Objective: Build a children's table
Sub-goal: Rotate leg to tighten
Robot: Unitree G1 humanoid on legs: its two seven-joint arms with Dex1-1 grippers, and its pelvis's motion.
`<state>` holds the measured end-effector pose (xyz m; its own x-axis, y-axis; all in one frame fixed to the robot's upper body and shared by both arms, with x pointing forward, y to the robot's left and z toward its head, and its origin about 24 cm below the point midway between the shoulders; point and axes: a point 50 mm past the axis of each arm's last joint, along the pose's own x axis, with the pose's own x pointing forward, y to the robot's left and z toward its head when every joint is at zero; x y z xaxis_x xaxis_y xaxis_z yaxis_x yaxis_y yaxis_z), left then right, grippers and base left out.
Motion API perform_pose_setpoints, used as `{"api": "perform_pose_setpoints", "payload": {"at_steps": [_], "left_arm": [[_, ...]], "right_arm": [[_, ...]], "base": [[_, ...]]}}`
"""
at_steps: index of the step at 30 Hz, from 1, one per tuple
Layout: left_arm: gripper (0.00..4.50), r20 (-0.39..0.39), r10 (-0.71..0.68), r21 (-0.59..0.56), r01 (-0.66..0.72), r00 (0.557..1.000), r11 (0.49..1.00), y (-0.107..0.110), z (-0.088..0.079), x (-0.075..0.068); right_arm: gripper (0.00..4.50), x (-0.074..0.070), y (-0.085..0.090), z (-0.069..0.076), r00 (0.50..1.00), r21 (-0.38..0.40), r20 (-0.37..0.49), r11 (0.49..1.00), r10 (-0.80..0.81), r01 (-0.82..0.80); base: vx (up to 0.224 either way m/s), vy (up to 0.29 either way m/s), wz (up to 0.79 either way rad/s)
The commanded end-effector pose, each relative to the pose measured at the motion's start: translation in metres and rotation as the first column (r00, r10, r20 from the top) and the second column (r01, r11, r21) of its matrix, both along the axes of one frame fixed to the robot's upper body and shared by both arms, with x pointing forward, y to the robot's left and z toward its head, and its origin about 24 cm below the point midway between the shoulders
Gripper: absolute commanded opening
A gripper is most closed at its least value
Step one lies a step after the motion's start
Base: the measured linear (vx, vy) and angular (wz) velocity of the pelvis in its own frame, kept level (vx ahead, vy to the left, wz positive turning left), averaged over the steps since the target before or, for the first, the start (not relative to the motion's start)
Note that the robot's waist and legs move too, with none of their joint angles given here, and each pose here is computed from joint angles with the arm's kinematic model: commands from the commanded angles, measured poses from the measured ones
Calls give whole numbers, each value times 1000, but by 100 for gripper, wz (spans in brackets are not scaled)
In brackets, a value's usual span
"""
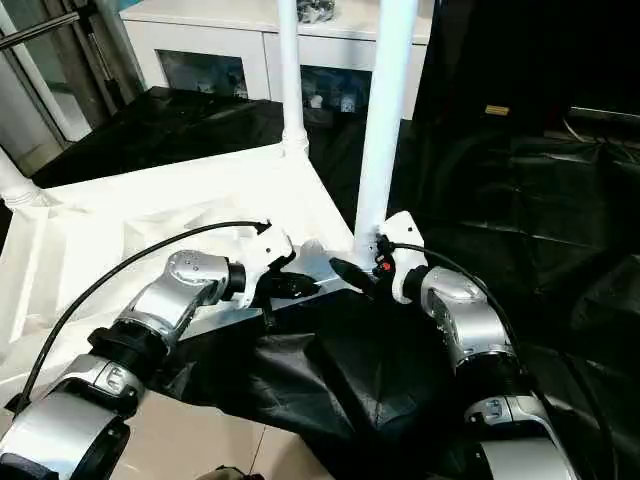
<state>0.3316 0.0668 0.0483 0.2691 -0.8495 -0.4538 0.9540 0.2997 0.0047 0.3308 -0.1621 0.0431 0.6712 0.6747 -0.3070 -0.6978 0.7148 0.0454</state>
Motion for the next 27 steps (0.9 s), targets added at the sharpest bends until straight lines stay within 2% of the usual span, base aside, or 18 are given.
{"api": "perform_pose_setpoints", "payload": {"at_steps": [1,14,15,17,19,27], "left_arm": [[0,24,-129,-50,131,991,990,-27,7,-10],[0,24,-133,-51,134,991,990,-26,7,-10],[0,24,-153,-54,154,988,987,-25,7,-11],[0,-27,-255,-40,254,967,966,1,6,-20],[0,-52,-290,-36,288,956,957,12,5,-23],[0,-57,-291,-39,289,955,957,13,6,-24]], "right_arm": [[385,-4,25,-2,993,20,-17,993,113,-112],[385,-5,25,-2,993,21,-17,993,118,-118],[385,-6,24,-1,989,27,-20,989,147,-146],[385,-31,15,-1,922,3,-78,925,378,-379],[385,-41,13,-2,880,-2,-112,885,463,-466],[385,-41,13,0,882,-9,-102,886,461,-464]], "base": [[0,0,0],[0,0,0],[0,0,0],[0,0,0],[0,0,0],[0,0,0]]}}
